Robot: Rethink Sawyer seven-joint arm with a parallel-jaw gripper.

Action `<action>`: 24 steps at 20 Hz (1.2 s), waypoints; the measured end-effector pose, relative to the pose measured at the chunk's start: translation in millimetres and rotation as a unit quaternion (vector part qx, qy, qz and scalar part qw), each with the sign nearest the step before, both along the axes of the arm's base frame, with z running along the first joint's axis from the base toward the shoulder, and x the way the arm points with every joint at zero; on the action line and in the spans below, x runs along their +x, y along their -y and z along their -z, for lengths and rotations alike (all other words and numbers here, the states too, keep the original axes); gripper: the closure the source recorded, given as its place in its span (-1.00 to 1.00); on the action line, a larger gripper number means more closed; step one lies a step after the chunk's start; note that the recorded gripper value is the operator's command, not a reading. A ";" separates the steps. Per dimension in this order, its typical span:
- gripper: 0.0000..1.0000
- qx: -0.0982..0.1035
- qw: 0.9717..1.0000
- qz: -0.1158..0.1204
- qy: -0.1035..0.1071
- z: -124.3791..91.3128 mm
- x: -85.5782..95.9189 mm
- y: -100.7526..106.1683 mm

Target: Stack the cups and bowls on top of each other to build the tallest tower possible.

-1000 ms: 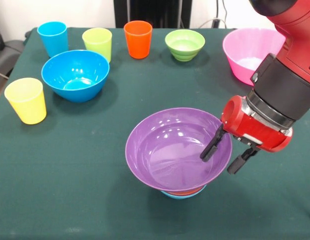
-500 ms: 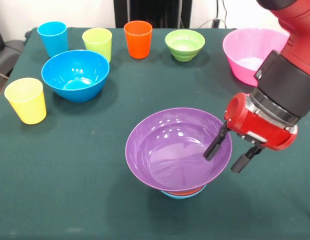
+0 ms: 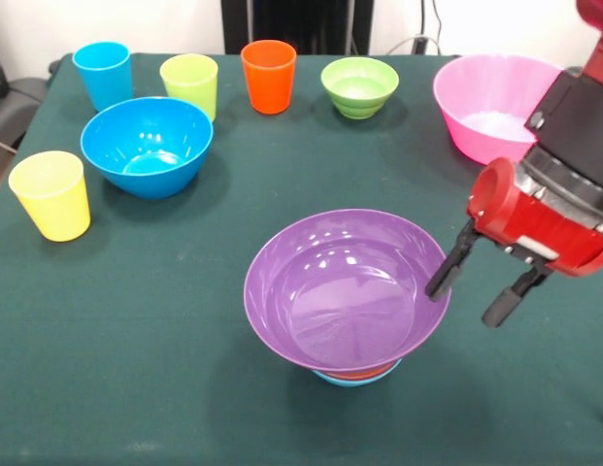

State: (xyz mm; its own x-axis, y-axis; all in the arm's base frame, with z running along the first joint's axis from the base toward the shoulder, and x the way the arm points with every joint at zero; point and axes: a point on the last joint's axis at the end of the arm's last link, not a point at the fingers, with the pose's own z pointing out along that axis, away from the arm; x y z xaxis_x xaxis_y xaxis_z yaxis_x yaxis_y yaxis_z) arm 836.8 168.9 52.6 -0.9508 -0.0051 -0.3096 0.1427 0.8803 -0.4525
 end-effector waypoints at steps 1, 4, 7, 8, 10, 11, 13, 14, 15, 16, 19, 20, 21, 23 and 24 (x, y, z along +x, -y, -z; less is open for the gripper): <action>-1.00 0.001 1.000 -0.001 0.003 -5.3 1.4 -2.5; -1.00 0.002 1.000 -0.003 0.007 -11.0 2.5 -5.9; -1.00 0.003 1.000 -0.005 0.010 -17.0 2.9 -10.0; -1.00 0.003 1.000 -0.005 0.010 -17.6 2.8 -10.2; -1.00 0.003 1.000 -0.003 0.010 -20.9 1.6 -10.5; -1.00 0.002 1.000 -0.002 0.010 -21.4 0.6 -10.2; -1.00 0.002 1.000 0.000 0.008 -21.4 -1.3 -9.2; -1.00 0.003 1.000 0.003 0.006 -20.5 -3.8 -7.6; -1.00 0.003 1.000 0.005 0.004 -20.0 -5.4 -6.3; -1.00 0.003 1.000 0.007 0.003 -19.6 -6.6 -5.2; -1.00 0.003 1.000 0.017 -0.004 -17.9 -13.0 3.1; -1.00 0.003 1.000 0.019 -0.005 -17.2 -14.3 5.0; -1.00 0.002 1.000 0.022 -0.007 -15.6 -16.4 7.9; -1.00 0.001 1.000 0.025 -0.010 -12.8 -19.1 11.3; -1.00 0.001 1.000 0.025 -0.010 -11.7 -20.0 12.6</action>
